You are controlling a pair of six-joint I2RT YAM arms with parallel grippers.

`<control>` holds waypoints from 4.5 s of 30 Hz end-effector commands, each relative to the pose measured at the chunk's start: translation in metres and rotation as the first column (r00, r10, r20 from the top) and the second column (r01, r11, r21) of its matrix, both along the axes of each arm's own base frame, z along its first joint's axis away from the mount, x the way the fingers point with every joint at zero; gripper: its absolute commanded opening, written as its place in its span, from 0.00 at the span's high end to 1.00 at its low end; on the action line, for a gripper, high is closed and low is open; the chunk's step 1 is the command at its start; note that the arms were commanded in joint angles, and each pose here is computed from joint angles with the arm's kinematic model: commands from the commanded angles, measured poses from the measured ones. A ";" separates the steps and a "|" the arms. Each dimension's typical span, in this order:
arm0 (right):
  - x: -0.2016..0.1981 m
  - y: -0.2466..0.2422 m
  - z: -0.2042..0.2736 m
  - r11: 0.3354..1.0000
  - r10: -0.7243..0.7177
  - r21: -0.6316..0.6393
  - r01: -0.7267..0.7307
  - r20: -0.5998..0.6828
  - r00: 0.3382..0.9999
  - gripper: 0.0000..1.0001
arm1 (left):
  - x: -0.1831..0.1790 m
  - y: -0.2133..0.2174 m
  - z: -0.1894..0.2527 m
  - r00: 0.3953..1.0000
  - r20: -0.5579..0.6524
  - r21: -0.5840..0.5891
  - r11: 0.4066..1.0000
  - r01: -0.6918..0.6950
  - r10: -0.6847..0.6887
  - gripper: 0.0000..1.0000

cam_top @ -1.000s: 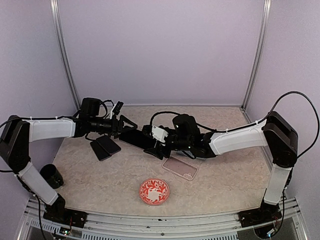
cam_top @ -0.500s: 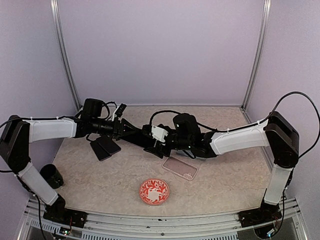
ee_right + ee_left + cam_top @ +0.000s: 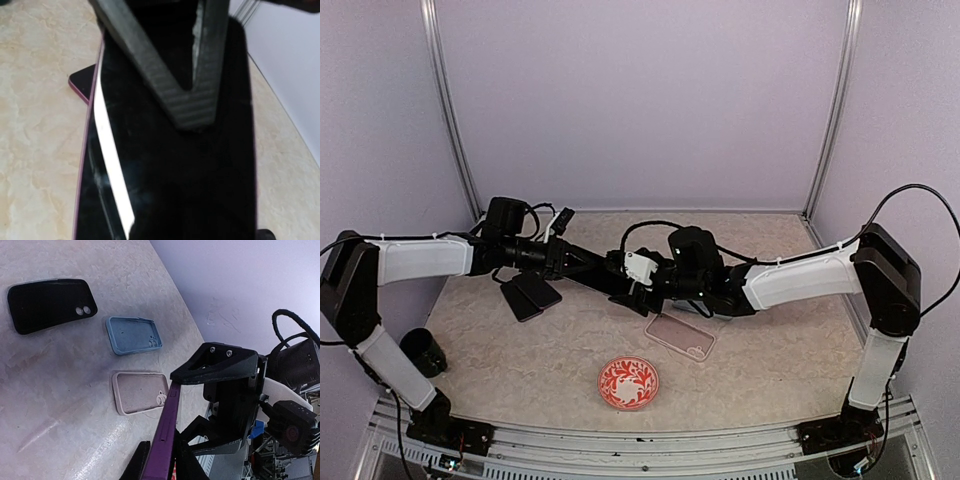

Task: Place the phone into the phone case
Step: Pass from the right arm to the left, then move the phone case to the center of the board.

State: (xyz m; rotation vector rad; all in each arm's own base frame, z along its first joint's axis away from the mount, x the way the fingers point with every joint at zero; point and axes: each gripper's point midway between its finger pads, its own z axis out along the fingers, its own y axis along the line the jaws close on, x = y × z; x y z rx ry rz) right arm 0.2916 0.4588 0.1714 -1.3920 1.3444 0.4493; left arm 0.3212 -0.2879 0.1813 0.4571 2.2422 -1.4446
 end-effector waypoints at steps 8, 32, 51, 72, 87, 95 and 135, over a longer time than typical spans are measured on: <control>-0.002 0.002 0.037 0.997 -0.004 0.078 -0.002 0.087 0.996 0.34 | -0.004 -0.005 0.007 0.999 0.024 -0.024 0.999 0.037 -0.037 1.00; 0.079 -0.062 0.081 0.932 -0.183 0.241 0.271 -0.331 0.926 0.01 | 0.020 0.024 0.031 0.982 0.095 -0.032 0.987 -0.159 0.161 1.00; 0.170 -0.123 0.009 0.787 -0.395 0.077 0.612 -0.700 0.596 0.06 | 0.066 0.039 0.055 0.917 0.194 -0.079 0.937 -0.341 0.350 1.00; 0.168 -0.121 -0.042 0.760 -0.322 -0.018 0.649 -0.879 0.353 0.00 | 0.157 -0.022 -0.014 0.953 0.102 0.012 0.957 -0.288 0.286 1.00; 0.175 -0.125 -0.073 0.727 -0.338 -0.062 0.684 -0.899 0.278 0.00 | 0.178 -0.053 -0.051 0.973 0.036 0.014 0.974 -0.227 0.226 1.00; 0.182 -0.129 -0.093 0.713 -0.364 -0.092 0.695 -0.896 0.255 0.00 | 0.183 -0.064 -0.071 0.977 -0.003 0.019 0.977 -0.214 0.214 1.00; 0.147 -0.054 -0.108 0.848 -0.215 -0.018 0.530 -0.925 0.313 0.03 | 0.134 -0.058 -0.107 0.932 -0.238 0.099 0.962 -0.256 0.273 1.00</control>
